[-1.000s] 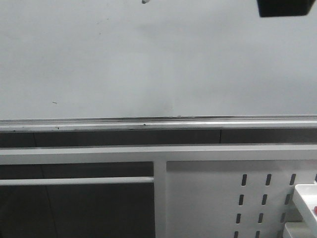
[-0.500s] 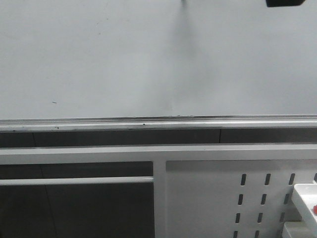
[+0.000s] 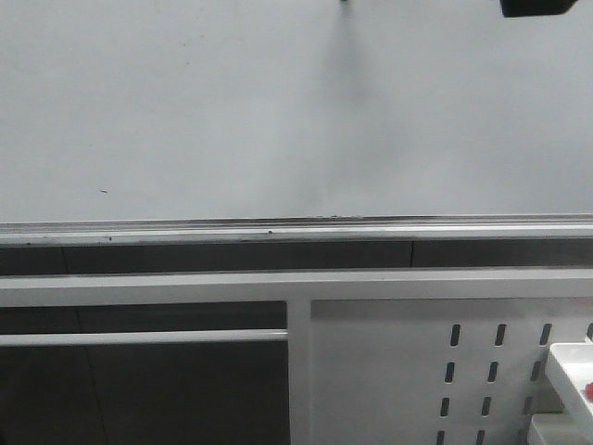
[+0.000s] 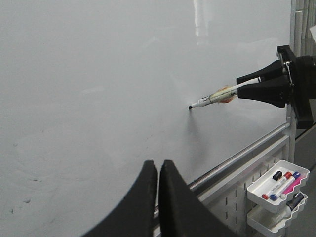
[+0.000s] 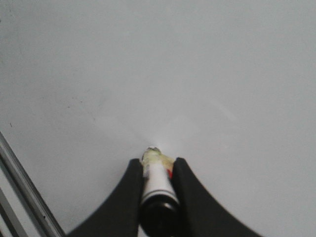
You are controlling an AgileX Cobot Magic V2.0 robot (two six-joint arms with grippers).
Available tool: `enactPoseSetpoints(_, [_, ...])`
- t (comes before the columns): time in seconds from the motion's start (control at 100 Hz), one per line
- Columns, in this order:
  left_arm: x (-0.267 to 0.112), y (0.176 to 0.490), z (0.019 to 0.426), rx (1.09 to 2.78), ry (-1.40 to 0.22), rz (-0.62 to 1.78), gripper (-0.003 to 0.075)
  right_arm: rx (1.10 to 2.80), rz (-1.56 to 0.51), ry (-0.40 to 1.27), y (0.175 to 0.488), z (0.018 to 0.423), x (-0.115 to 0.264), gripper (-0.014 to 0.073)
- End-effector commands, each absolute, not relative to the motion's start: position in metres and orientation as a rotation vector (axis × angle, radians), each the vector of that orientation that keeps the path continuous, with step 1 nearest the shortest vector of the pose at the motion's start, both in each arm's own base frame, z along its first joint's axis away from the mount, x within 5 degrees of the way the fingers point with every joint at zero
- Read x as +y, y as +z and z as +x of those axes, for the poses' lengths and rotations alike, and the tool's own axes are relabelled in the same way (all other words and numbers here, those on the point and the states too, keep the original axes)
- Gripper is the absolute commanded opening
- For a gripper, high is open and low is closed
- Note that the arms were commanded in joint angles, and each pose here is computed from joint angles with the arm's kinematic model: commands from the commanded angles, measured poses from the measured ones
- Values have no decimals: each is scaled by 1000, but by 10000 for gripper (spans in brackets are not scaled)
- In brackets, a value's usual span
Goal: Write number 1 on whiteboard
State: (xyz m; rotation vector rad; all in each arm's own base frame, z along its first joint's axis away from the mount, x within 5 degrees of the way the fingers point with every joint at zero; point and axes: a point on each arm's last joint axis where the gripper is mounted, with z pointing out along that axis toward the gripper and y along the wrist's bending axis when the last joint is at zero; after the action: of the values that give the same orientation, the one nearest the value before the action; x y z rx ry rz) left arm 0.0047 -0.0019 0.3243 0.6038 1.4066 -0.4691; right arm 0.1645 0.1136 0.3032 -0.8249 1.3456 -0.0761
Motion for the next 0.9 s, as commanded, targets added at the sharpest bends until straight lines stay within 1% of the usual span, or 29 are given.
enactPoseSetpoints(0.0, [-2, 337, 4, 1337, -495, 562, -20, 1394, -691, -91, 307, 177, 108, -69])
enactPoseSetpoints(0.19, [-2, 337, 4, 1337, -495, 562, -20, 1554, -769, -58, 275, 187, 119, -69])
enactPoseSetpoints(0.3, [-2, 337, 4, 1337, -495, 562, -20, 1595, -796, -67, 264, 193, 123, -69])
enactPoseSetpoints(0.6, [-2, 337, 4, 1337, -495, 562, -20, 1595, -794, -76, 263, 195, 124, -70])
enactPoseSetpoints(0.69, [-2, 337, 3, 1341, -519, 557, -20, 1560, -820, -7, 276, 185, 130, -71])
enactPoseSetpoints(0.76, [-3, 337, 3, 1347, -552, 550, -20, 1521, -889, 121, 294, 167, 140, -71])
enactPoseSetpoints(0.84, [-6, 336, 4, 1371, -575, 551, -20, 1471, -1041, 297, 316, 138, 153, -71])
enactPoseSetpoints(0.89, [-10, 335, 6, 1406, -599, 557, -19, 1433, -1104, 371, 329, 125, 156, -71])
